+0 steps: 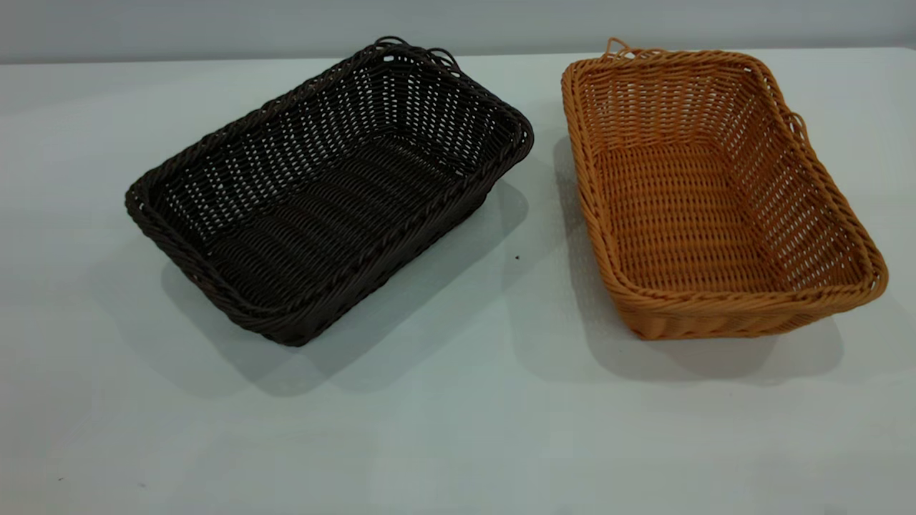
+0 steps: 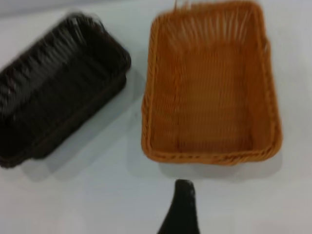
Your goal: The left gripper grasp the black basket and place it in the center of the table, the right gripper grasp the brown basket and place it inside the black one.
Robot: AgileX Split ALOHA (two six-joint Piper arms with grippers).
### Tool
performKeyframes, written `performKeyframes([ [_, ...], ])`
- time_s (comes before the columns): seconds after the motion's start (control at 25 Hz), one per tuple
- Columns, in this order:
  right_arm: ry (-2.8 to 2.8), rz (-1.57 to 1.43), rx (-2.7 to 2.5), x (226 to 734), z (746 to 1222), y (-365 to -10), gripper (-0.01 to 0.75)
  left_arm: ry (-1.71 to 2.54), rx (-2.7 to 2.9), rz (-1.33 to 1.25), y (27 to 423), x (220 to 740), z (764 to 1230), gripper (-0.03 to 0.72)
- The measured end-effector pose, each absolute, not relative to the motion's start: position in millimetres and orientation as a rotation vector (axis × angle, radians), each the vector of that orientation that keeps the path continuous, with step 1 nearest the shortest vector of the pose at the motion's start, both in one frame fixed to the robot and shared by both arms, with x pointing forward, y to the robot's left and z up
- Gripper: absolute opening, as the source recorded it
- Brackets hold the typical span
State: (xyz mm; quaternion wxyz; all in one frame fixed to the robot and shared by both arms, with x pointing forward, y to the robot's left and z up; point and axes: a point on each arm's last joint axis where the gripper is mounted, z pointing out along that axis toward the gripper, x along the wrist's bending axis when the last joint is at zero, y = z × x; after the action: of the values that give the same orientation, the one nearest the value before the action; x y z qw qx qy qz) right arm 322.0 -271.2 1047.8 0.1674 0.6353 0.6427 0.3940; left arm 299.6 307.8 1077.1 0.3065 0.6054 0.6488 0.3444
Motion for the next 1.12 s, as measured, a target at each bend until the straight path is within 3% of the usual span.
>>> performKeyframes([
  [0.36,2.124,1.225,2.148,406,998,-242,0.604,1.791,1.852,0.689,307,427,1059,0.596],
  [0.76,1.743,1.176,3.010,457,916,-228,0.584,1.750,1.840,0.655,306,507,1032,0.595],
  [0.96,1.333,1.169,3.402,471,882,-214,0.584,1.776,1.832,0.630,306,528,1019,0.593],
  [1.12,1.208,0.989,3.554,474,854,-193,0.584,1.795,1.848,0.606,307,532,1010,0.593],
])
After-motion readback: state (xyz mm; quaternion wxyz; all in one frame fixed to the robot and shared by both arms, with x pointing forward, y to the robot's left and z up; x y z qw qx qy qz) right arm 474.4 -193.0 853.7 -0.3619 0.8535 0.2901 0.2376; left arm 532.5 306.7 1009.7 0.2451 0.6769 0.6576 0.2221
